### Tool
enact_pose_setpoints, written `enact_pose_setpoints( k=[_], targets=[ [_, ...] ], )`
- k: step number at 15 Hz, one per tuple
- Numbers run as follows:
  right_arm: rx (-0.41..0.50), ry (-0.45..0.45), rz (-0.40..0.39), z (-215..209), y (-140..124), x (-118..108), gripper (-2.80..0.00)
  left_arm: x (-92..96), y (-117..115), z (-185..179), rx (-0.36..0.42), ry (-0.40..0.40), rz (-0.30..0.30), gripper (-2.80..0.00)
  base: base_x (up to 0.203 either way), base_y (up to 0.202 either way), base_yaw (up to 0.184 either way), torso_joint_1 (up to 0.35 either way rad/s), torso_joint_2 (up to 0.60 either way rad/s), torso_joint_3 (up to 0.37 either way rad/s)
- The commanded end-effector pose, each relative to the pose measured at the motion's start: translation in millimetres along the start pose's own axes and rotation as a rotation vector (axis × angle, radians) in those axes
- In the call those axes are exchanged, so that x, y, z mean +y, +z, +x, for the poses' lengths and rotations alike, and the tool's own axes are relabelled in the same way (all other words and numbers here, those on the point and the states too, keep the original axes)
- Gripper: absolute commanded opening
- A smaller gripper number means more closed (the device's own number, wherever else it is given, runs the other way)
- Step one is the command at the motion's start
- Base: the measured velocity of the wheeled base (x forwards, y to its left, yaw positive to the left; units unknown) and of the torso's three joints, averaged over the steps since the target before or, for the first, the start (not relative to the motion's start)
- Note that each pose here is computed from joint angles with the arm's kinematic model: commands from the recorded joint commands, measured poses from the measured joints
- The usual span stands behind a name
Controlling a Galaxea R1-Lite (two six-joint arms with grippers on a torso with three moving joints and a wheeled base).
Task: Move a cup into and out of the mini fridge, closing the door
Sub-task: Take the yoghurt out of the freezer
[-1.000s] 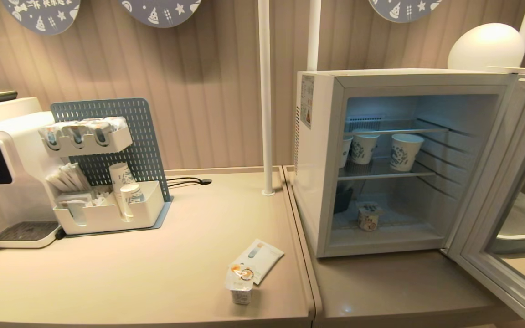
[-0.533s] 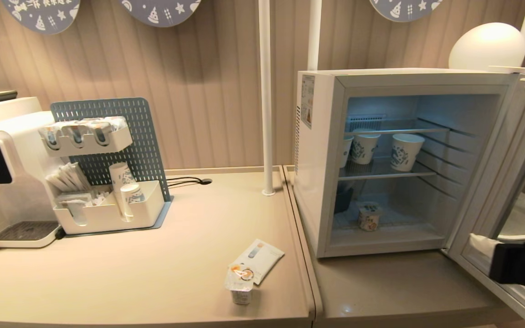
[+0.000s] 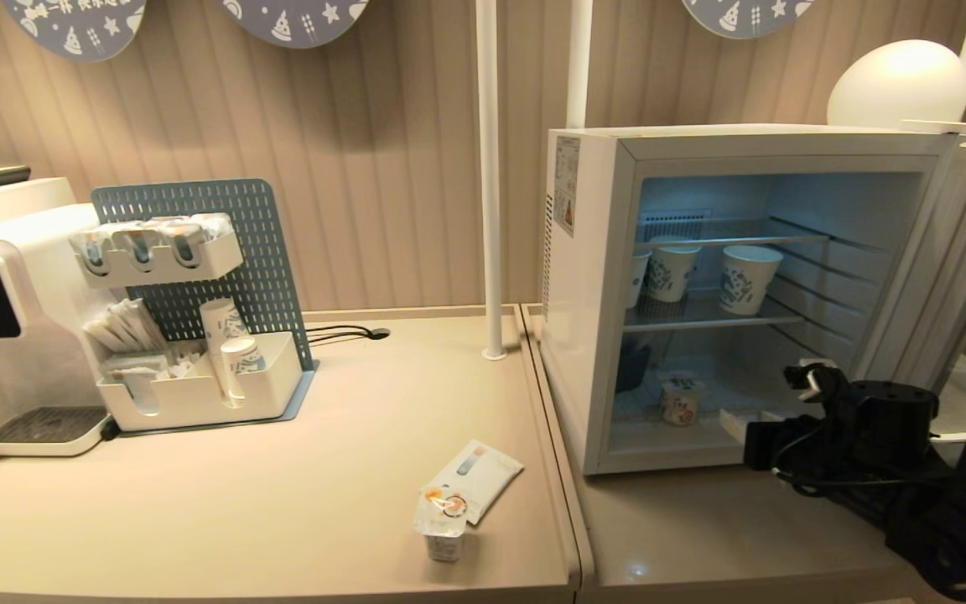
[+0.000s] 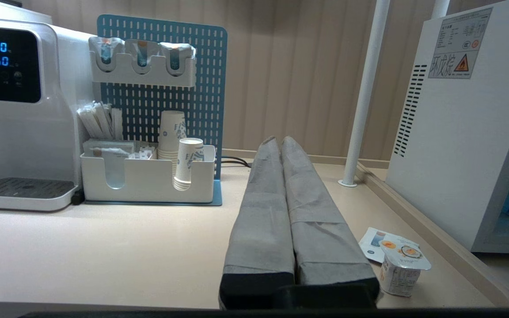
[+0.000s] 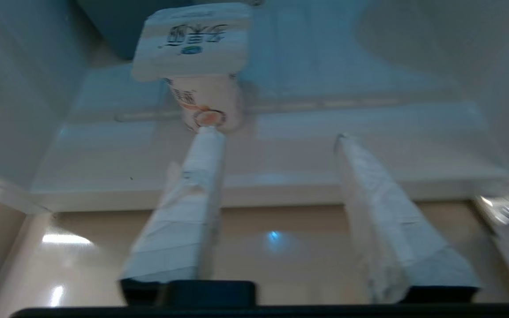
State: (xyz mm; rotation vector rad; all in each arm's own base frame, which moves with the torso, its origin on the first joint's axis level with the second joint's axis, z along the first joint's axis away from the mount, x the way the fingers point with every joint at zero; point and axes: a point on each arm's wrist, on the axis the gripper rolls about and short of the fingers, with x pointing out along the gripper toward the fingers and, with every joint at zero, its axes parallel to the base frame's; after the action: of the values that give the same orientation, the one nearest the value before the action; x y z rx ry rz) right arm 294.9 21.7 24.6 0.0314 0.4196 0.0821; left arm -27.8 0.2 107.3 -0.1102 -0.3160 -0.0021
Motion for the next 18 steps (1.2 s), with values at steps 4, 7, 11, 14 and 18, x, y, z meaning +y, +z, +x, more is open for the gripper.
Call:
enact_pose_setpoints(
  k=[4, 7, 11, 14, 18],
  targets=[
    [0.052, 0.016, 0.003, 34, 4, 7, 0.0, 1.2, -11, 1, 0.039, 0.006, -0.002, -2.8, 0.0, 0.0, 0.0, 0.0, 0.0, 0.0],
    [0.051, 0.039, 0.008, 45, 8, 15, 0.0, 1.2, -11, 1, 0.038, 0.007, -0.001, -2.8, 0.0, 0.0, 0.0, 0.0, 0.0, 0.0],
    [0.054, 0.055, 0.003, 71, 12, 24, 0.0, 1.2, -11, 1, 0.039, 0.006, -0.003, -2.8, 0.0, 0.0, 0.0, 0.0, 0.0, 0.0],
    [0.068, 0.054, 0.002, 88, 15, 25, 0.0, 1.3, -11, 1, 0.039, 0.007, -0.003, -2.8, 0.0, 0.0, 0.0, 0.0, 0.0, 0.0],
    [0.083, 0.052, 0.002, 105, 16, 26, 0.0, 1.3, -11, 1, 0.038, 0.007, -0.003, -2.8, 0.0, 0.0, 0.0, 0.0, 0.0, 0.0]
  ],
)
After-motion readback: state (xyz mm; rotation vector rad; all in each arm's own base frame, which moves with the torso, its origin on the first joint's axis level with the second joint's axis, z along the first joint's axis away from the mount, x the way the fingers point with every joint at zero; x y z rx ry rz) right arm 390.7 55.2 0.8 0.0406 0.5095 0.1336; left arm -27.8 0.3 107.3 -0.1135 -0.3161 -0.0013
